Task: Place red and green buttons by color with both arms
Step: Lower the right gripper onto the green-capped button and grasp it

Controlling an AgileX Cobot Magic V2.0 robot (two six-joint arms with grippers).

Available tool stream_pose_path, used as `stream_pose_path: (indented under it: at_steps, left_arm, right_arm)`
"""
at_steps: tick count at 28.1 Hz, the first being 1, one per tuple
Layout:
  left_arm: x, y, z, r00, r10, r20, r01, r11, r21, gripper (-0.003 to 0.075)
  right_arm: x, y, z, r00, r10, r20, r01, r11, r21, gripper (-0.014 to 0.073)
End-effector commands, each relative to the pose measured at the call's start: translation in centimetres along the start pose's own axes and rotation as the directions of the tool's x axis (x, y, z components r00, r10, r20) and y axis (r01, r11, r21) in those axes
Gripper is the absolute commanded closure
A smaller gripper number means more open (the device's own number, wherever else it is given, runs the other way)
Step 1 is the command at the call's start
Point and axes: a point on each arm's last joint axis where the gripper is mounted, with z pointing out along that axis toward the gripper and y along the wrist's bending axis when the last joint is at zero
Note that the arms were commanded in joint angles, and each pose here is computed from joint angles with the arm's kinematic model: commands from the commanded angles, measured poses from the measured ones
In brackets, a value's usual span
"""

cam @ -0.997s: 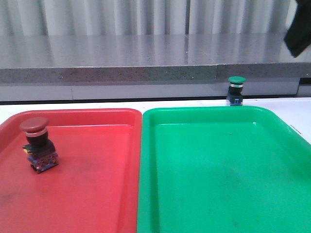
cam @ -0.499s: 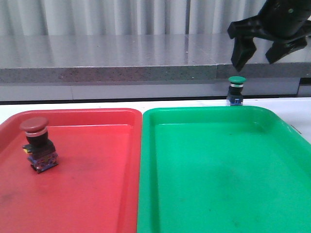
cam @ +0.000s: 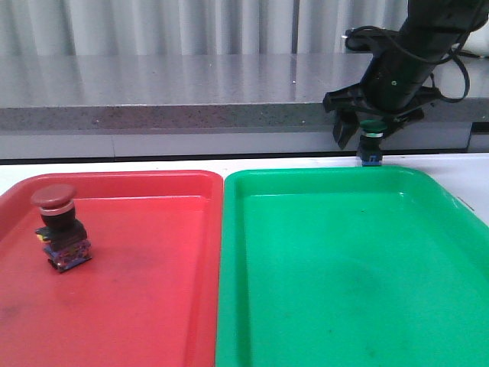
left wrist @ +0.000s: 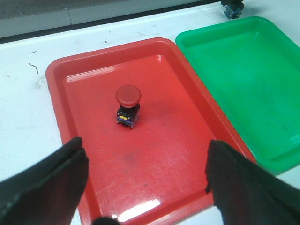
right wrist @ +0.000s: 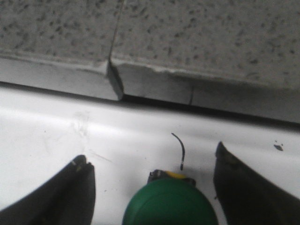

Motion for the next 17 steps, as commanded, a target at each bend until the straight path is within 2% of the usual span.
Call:
stream_pose_path:
  at_steps: [1,3,4,10,14,17]
  left_arm:
    - [-1.2,-0.2,-0.4,0.997,-0.008,0.081,0.006,1.000,0.015,0.0209]
    - [-1.2,-0.2,-0.4,0.997,-0.008,0.081,0.006,1.000,0.015,0.0209]
    - [-1.2,-0.2,-0.4,0.997,-0.008,0.081,0.006,1.000,0.015,0.0209]
    - [-1.2,-0.2,-0.4,0.997,-0.008,0.081,0.006,1.000,0.015,0.0209]
    - [-1.2,-0.2,-0.4,0.997,-0.008,0.081,0.006,1.000,0.015,0.0209]
    - [-1.2,-0.2,-0.4,0.997,-0.008,0.081,0.006,1.000,0.015,0.0209]
  right_arm:
    - [-3.2,0.1,-3.1,0.987,-0.018,0.158,0.017,1.000,0.003,0.0201]
    - [-3.3,0.1,-3.1,0.986,-0.018,0.167,0.017,1.000,0.004,0.0288]
    - [-3.3,0.1,-3.1,0.986,-0.018,0.168,0.017,1.000,0.004,0.0302]
    - [-4.3,0.3,-5.6,0.982,-0.022,0.187,0.022,1.000,0.001,0.0303]
    - [-5.2,1.0,-9.7,0.982,-0.027,0.186,0.030,0.999,-0.013,0.0303]
    - [-4.8,2.5,-12.7,0.981,-0.034,0.193,0.043,0.998,-0.044,0.0303]
